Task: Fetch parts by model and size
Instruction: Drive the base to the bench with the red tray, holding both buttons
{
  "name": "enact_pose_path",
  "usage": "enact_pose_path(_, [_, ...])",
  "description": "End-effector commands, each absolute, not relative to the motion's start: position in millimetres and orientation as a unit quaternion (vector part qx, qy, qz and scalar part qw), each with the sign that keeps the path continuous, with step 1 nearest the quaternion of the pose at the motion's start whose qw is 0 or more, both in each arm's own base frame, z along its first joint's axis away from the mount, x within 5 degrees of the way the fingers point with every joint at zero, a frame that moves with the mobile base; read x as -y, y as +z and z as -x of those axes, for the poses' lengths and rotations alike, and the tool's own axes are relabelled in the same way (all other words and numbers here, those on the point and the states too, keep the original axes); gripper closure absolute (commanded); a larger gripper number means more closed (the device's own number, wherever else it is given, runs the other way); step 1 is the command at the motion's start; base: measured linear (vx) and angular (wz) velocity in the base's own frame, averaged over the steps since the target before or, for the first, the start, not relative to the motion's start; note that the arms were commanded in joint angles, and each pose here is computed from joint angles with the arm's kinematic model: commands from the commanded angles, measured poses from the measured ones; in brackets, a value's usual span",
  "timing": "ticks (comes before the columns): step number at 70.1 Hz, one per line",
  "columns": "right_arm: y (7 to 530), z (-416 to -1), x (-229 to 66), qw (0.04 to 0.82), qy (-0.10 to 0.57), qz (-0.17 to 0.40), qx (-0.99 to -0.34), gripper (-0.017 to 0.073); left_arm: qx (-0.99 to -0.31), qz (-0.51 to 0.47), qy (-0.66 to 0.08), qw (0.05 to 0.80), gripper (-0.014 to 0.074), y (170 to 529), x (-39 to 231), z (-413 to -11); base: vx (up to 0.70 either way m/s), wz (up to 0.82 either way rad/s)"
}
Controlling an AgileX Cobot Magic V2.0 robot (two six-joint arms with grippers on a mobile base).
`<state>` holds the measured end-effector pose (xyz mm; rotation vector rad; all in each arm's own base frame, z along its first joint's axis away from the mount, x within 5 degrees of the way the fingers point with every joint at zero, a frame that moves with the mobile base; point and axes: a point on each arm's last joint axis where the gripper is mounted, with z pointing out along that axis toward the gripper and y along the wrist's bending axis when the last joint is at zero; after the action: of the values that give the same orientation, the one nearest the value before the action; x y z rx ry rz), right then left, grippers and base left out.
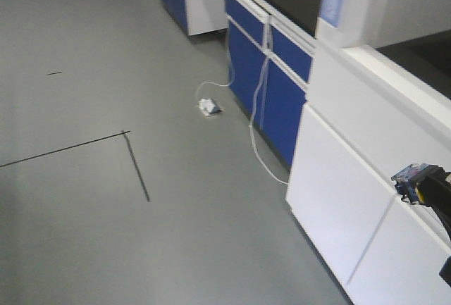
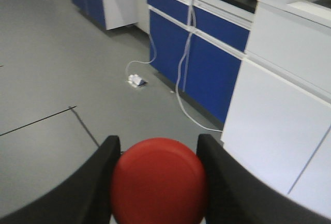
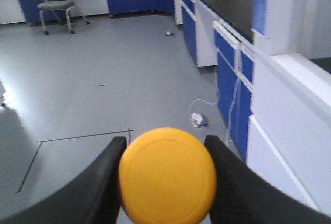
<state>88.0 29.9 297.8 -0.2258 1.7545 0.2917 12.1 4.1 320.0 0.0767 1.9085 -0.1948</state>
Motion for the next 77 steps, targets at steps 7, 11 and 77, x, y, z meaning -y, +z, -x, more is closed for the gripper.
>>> enact_pose_path(7, [315.2, -89.4, -28.9, 0.667, 0.125, 0.093, -0.729, 0.0569, -0.791, -0.035, -0.092, 0.603, 0.0600, 331.9, -2.9, -14.6, 0.01, 0.90])
enact_pose_path(11, [315.2, -89.4, -28.9, 0.667, 0.125, 0.093, -0.729, 0.0569, -0.791, -0.035, -0.092, 0.603, 0.0600, 331.9, -2.9, -14.6, 0.04, 0.89])
enact_pose_path(77, [315.2, -89.4, -29.0, 0.666, 0.126, 0.094, -0.729, 0.0569, -0.791, -0.035, -0.091, 0.603, 0.0600, 331.9, -2.9, -14.7, 0.31, 0.24])
